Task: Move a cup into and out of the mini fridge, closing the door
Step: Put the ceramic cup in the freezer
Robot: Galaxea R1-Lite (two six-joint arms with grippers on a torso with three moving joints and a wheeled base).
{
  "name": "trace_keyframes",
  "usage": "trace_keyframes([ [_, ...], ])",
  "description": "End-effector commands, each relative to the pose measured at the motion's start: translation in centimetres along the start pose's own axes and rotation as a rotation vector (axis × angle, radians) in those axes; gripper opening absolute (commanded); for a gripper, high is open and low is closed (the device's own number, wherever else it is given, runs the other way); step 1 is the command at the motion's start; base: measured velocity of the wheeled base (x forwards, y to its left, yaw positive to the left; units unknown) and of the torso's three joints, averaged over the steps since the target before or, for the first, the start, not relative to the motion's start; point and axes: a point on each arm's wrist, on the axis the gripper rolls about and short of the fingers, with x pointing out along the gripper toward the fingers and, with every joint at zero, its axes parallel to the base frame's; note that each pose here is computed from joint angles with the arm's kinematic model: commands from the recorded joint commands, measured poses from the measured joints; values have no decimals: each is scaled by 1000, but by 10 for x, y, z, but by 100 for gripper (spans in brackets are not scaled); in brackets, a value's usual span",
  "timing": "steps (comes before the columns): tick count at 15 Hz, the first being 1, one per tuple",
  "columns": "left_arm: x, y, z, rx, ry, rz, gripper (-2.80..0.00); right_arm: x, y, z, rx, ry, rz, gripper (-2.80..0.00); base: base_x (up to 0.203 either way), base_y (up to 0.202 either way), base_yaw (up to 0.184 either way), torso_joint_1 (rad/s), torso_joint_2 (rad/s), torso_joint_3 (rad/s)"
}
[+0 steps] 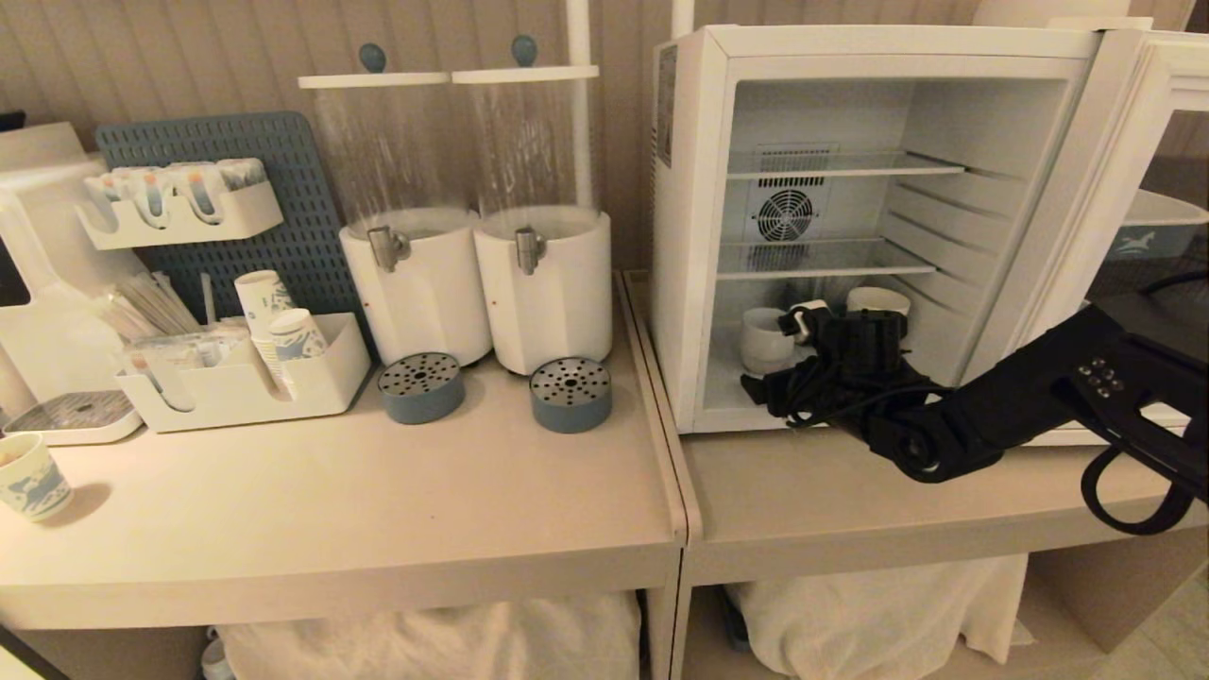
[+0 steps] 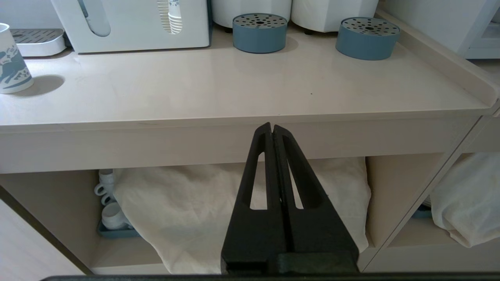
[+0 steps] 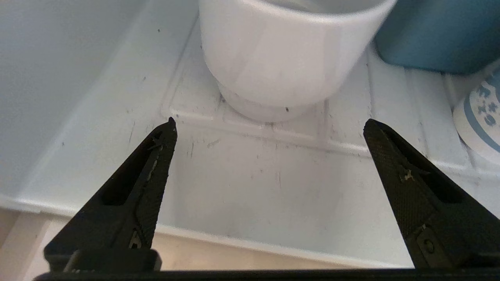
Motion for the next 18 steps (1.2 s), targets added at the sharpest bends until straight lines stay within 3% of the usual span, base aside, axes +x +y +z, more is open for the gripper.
trace_keyframes([
  [1, 0, 0, 0, -1, -1, -1, -280, -7, -2, 6, 1, -15, -2, 0, 0, 0, 0, 0, 0, 0],
  [10, 0, 0, 0, -1, 1, -1, -280, -51, -7, 7, 4, -50, 8, 0, 0, 0, 0, 0, 0, 0],
  [18, 0, 0, 0, -1, 0, -1, -280, -133, -18, 19, 10, -102, 26, 0, 0, 0, 0, 0, 0, 0],
])
